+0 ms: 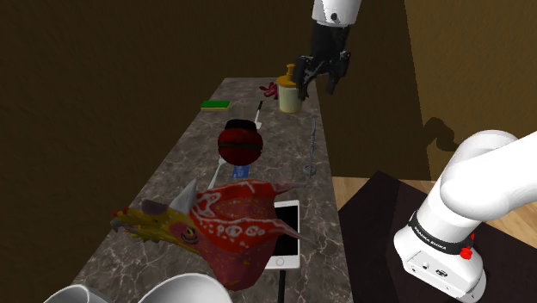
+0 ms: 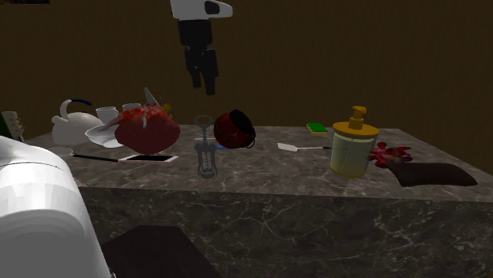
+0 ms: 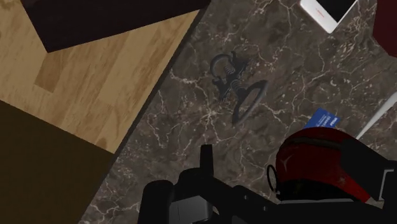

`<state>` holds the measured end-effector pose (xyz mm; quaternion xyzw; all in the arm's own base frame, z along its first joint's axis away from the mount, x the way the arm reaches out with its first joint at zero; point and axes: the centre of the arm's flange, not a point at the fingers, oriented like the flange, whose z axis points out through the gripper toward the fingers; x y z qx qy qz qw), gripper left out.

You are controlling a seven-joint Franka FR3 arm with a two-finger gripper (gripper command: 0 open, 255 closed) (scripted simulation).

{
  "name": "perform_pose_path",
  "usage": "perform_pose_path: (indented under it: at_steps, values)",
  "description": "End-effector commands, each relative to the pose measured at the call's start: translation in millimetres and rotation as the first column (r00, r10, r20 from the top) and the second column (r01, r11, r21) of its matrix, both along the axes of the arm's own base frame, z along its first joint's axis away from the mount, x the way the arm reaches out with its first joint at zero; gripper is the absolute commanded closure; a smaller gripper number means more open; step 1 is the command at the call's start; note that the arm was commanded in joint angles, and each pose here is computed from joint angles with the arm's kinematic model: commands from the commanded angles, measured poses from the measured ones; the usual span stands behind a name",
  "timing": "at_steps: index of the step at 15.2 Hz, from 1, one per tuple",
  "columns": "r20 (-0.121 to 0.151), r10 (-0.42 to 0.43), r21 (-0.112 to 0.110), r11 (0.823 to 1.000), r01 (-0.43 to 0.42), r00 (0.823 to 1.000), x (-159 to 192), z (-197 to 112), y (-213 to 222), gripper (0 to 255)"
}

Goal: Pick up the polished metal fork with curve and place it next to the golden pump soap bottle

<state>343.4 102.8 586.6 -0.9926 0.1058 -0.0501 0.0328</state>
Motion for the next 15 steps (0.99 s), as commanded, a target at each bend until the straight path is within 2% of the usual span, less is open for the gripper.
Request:
perform_pose_path:
  at_steps: [1,8,15]
  values:
    - [-0.003,-0.041,-0.004,0.999,0.041,0.999,8.1,-13.4,22.3,0]
    - [-0.014,-0.172,-0.021,0.985,0.171,0.985,41.7,-63.3,97.3,0]
    - [-0.024,-0.300,-0.040,0.953,0.299,0.954,84.0,-114.9,166.5,0]
